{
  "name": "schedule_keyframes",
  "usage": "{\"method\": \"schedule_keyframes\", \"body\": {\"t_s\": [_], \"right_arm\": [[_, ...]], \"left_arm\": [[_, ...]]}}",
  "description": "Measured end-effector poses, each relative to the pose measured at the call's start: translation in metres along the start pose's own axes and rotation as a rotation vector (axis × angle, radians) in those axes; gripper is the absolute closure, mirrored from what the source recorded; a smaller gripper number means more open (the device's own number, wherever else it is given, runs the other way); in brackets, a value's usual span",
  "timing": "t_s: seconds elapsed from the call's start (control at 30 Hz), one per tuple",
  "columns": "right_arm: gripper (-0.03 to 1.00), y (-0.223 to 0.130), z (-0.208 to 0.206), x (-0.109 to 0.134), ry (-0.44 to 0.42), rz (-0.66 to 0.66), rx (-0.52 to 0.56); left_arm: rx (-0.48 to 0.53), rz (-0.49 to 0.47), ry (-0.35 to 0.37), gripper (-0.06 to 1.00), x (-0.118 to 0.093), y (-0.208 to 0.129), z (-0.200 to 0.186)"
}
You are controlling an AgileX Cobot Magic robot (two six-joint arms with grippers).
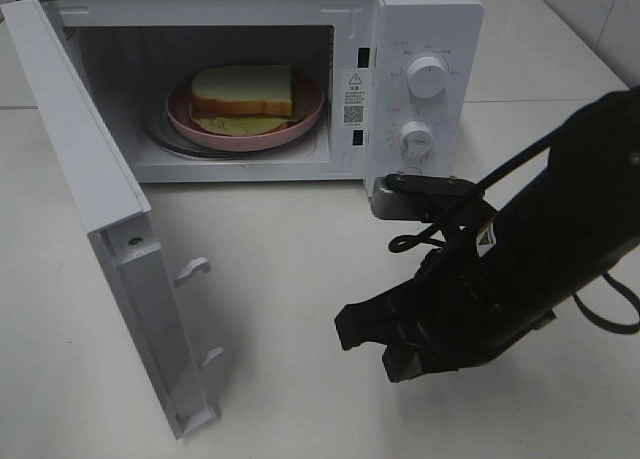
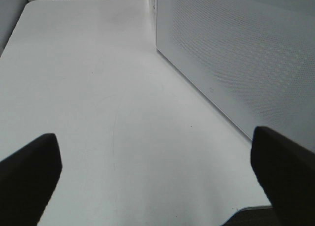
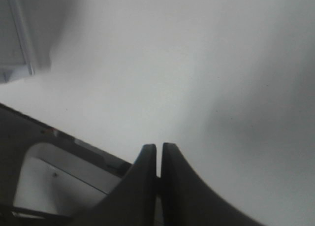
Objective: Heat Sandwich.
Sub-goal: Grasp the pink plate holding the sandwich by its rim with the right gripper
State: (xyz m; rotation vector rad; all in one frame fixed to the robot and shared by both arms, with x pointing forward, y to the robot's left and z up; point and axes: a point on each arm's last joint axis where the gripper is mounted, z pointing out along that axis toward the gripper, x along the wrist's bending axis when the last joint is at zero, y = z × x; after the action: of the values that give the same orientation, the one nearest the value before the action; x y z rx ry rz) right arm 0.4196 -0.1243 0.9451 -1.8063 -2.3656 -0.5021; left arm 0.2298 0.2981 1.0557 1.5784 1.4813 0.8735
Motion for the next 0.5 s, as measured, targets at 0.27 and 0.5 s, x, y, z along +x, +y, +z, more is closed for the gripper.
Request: {"method": "schedule_keyframes", "body": {"t_s": [0.27, 0.5], "right_arm": [[0.90, 0.013, -0.015, 0.011, 0.008, -0.325, 0.030], [0.88, 0.029, -0.027, 0.018, -0.014, -0.679, -0.023]], "left_arm": [[0.000, 0.000, 0.000, -0.05, 0.000, 0.000, 0.000], [0.000, 0.000, 0.000, -0.05, 0.000, 0.000, 0.000]]}}
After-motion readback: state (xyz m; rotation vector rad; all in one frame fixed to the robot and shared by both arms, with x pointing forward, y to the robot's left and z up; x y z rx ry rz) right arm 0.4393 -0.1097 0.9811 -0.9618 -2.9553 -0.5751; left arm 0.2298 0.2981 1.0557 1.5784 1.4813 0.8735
